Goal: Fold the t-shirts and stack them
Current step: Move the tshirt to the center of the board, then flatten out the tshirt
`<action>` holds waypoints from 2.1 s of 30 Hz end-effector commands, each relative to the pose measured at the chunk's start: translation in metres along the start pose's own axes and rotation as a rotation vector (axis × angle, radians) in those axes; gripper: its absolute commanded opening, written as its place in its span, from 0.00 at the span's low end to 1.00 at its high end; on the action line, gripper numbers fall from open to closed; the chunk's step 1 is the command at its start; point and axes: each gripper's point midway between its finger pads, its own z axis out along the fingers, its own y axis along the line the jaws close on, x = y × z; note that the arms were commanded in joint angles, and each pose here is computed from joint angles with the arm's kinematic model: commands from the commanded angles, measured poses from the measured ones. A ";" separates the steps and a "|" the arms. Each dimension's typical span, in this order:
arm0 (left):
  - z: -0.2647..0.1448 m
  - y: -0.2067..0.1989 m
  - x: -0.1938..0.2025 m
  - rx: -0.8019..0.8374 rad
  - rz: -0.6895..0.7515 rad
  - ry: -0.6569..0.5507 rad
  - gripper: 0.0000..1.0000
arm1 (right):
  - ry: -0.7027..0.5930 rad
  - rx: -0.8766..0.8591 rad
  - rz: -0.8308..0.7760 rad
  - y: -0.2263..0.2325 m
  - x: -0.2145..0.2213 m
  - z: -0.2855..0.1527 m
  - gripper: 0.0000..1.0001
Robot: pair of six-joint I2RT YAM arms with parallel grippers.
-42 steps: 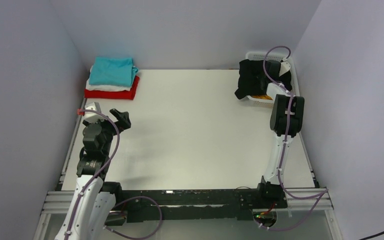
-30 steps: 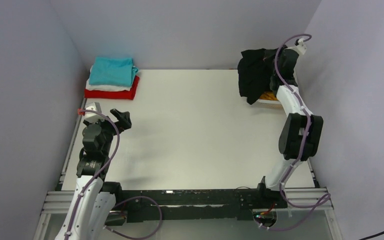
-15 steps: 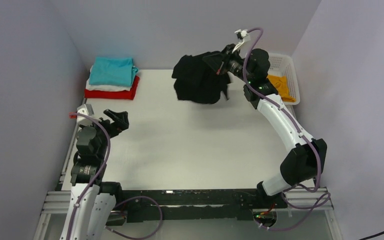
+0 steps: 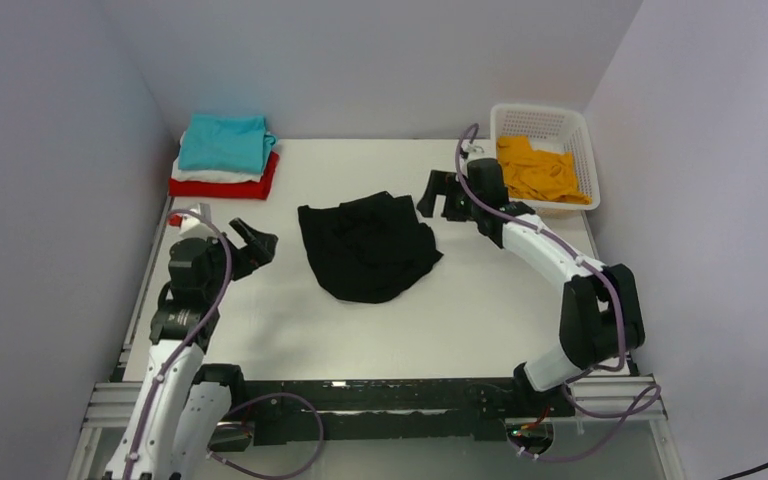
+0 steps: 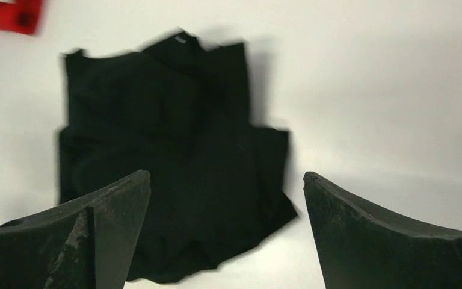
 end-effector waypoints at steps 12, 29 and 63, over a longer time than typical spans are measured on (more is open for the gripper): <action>0.109 0.017 0.041 -0.044 -0.045 0.272 0.99 | -0.101 -0.275 -0.662 0.097 0.023 0.005 1.00; 0.222 0.023 0.070 -0.121 -0.051 0.467 0.92 | -0.041 0.002 -0.654 0.078 0.010 0.062 0.00; 0.202 -0.014 0.066 -0.361 0.288 0.435 0.00 | -0.428 0.238 -0.329 0.013 -0.058 -0.095 0.00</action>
